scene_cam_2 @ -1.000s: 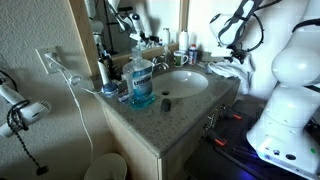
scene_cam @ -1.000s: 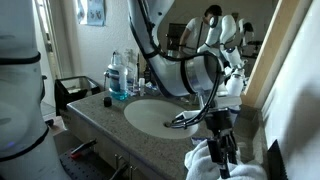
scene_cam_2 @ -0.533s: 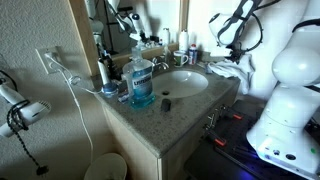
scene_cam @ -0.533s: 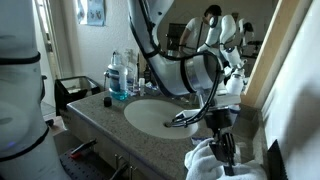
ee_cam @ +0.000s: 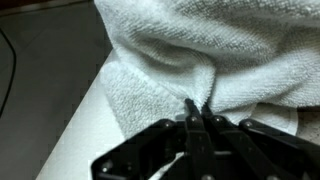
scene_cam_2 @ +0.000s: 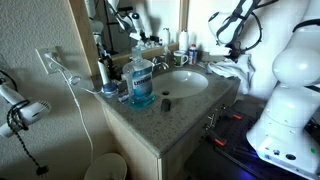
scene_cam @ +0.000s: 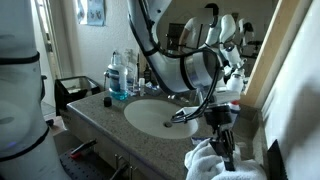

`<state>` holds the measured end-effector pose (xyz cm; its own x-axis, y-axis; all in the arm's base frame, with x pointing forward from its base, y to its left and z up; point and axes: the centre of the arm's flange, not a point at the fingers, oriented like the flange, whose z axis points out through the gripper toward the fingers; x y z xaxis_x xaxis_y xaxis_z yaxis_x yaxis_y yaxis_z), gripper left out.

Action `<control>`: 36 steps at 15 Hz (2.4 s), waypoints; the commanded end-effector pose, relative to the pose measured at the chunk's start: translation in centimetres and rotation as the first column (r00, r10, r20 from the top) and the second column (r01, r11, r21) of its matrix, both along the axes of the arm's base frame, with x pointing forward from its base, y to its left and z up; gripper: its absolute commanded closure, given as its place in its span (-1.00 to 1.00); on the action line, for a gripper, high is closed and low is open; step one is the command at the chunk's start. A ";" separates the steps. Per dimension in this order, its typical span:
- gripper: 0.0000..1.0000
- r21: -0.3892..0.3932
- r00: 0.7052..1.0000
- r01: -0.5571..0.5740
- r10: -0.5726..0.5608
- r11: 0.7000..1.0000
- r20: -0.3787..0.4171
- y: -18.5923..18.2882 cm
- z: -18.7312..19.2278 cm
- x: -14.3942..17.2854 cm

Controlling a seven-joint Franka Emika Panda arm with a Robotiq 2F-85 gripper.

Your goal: Use the white towel to wipe the outside of the sink

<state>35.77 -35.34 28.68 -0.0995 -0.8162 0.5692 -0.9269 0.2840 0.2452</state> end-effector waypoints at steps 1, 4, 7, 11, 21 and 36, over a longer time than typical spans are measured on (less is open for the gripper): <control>0.98 -0.009 0.999 0.035 -0.035 0.999 0.003 1.7 4.2 0.7; 0.98 -0.039 0.996 0.083 -0.084 0.996 -0.035 3.4 7.8 1.0; 0.98 -0.055 0.990 0.121 -0.124 0.991 -0.066 5.3 11.7 0.9; 0.98 -0.015 0.992 0.101 -0.101 0.995 -0.070 9.5 17.6 1.4; 0.98 0.234 0.974 -0.213 0.225 0.949 -0.028 23.2 31.2 2.0; 0.98 0.676 0.823 -0.299 0.540 0.673 -0.174 39.9 20.9 1.0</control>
